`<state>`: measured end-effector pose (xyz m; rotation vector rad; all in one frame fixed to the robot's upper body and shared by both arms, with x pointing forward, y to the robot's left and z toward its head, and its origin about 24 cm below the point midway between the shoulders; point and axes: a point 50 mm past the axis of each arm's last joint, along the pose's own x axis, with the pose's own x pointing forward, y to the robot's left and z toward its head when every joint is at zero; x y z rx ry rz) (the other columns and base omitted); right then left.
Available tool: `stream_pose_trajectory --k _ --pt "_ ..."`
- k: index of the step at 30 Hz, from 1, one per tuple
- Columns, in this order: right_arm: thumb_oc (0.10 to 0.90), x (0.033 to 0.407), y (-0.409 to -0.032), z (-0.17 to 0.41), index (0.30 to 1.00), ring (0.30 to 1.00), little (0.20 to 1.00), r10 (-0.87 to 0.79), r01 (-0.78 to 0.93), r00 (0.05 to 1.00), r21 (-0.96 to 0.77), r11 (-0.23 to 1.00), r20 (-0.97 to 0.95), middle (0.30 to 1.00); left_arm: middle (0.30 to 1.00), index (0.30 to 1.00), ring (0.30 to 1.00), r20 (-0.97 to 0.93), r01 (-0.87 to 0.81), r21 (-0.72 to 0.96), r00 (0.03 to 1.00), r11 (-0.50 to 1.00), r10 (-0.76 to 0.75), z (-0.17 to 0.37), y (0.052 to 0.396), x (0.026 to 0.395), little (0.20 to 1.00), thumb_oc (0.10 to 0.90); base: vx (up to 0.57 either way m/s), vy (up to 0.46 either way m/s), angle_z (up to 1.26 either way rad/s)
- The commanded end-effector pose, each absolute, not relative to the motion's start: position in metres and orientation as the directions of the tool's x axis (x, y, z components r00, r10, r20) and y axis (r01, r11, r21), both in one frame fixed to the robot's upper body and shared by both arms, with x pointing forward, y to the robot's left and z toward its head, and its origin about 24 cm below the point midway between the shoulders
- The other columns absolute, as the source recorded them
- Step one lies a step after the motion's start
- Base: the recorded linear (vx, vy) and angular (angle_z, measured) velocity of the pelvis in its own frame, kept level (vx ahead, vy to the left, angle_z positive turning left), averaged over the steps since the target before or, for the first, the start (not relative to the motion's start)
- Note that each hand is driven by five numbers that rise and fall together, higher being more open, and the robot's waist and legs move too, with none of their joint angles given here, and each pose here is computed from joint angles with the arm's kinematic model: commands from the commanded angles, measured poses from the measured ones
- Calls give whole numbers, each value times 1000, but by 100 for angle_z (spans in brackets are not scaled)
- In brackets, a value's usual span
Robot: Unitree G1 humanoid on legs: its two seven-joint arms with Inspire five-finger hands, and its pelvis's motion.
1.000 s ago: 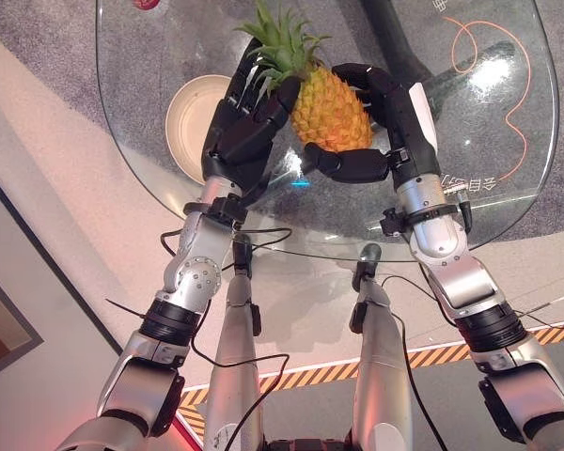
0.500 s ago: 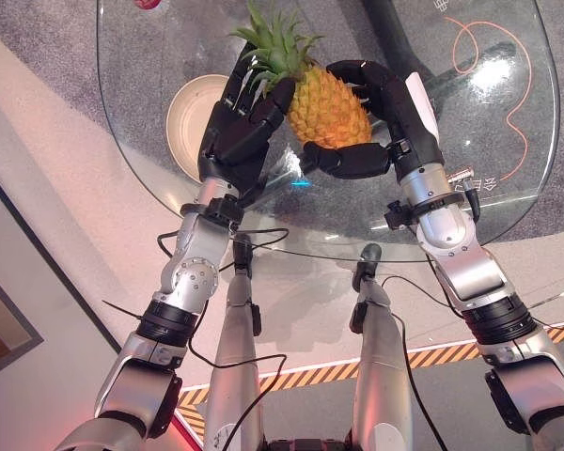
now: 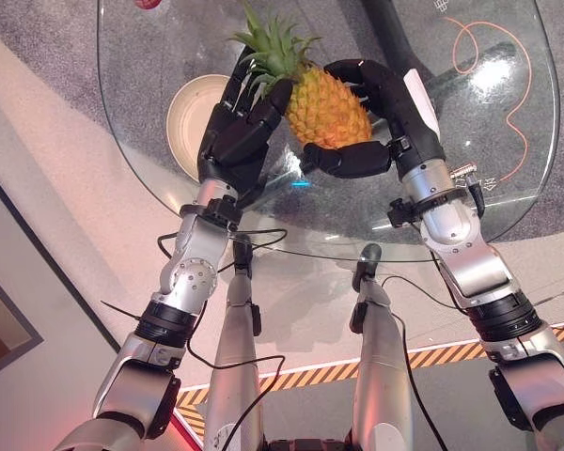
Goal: Pick up the fruit to the plate
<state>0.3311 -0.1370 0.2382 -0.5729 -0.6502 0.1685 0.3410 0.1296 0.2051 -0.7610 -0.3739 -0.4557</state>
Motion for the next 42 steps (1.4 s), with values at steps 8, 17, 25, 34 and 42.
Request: stream_pose_trajectory --k 8,17,25,34,42 --pt "100 279 -76 287 300 300 200 660 -82 428 -701 708 617 300 660 660 660 751 881 -231 431 413 -500 279 77 302 620 520 0 0 0" --pt "100 277 -73 288 300 300 200 692 -65 418 -740 669 589 300 300 300 300 728 896 -176 397 407 -559 279 73 301 200 100 0 0 0" --pt "100 277 -72 290 300 300 200 713 -49 413 -768 639 567 300 300 300 300 719 912 -145 364 384 -592 279 73 300 200 100 0 0 0" --pt "100 277 -73 291 300 300 200 707 -41 409 -762 646 577 300 300 300 300 709 913 -139 362 383 -605 278 71 300 200 100 0 0 0" --pt "100 276 -78 295 300 300 200 665 -16 407 -723 691 627 300 900 900 900 709 881 -180 425 438 -563 277 75 303 900 800 0 0 0"
